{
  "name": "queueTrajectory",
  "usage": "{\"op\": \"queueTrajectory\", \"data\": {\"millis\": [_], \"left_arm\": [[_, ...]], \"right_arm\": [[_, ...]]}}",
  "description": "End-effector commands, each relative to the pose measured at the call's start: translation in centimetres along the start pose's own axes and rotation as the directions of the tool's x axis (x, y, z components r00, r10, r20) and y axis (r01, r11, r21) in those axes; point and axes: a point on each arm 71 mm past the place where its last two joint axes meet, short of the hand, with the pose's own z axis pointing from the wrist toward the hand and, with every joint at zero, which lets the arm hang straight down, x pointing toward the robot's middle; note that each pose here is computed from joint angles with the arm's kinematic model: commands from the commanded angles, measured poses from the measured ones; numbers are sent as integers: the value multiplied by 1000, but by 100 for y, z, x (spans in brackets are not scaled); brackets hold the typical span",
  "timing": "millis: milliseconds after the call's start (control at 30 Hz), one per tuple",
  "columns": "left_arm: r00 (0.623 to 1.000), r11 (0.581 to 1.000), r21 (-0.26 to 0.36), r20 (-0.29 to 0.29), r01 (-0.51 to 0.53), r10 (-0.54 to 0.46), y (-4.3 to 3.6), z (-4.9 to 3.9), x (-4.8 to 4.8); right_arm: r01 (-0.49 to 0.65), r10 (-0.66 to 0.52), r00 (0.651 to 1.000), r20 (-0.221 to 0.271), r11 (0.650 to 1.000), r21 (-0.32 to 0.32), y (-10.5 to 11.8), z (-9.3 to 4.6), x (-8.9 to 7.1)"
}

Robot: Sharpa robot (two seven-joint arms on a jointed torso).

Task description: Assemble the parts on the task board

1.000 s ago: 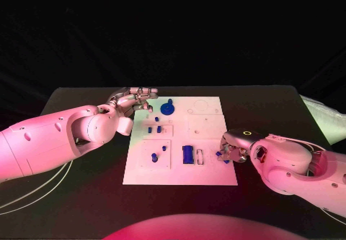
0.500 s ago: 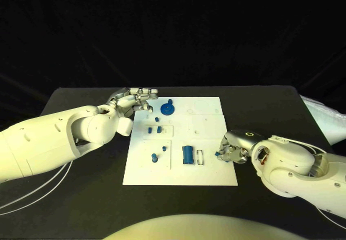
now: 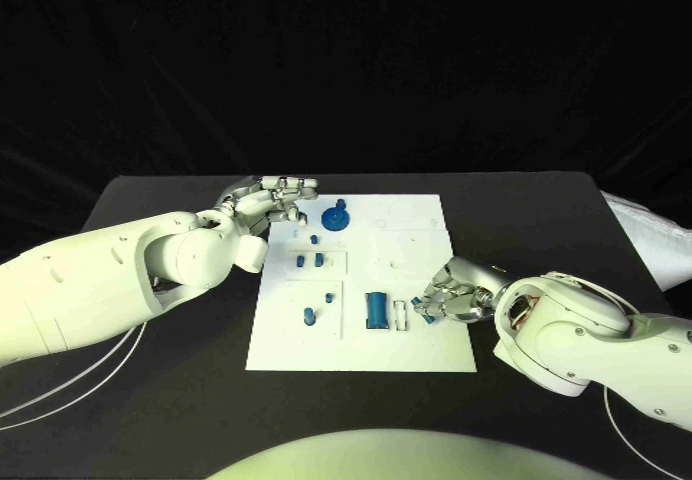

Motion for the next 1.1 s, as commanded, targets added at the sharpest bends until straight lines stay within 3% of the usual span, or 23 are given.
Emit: {"op": "queueTrajectory", "data": {"millis": [33, 400, 1100], "left_arm": [[1000, 1000, 6, -24, 2, -2, -5, 3, 33], [1000, 1000, 5, -26, 2, -2, -4, 6, 40], [1000, 1000, 1, -30, 3, -3, -1, 4, 47]], "right_arm": [[-68, 68, 997, -27, 998, 19, 4, 19, 27], [-45, 48, 995, -91, 999, 26, 76, 101, 118], [32, -31, 994, -101, 999, 8, 157, 190, 170]]}}
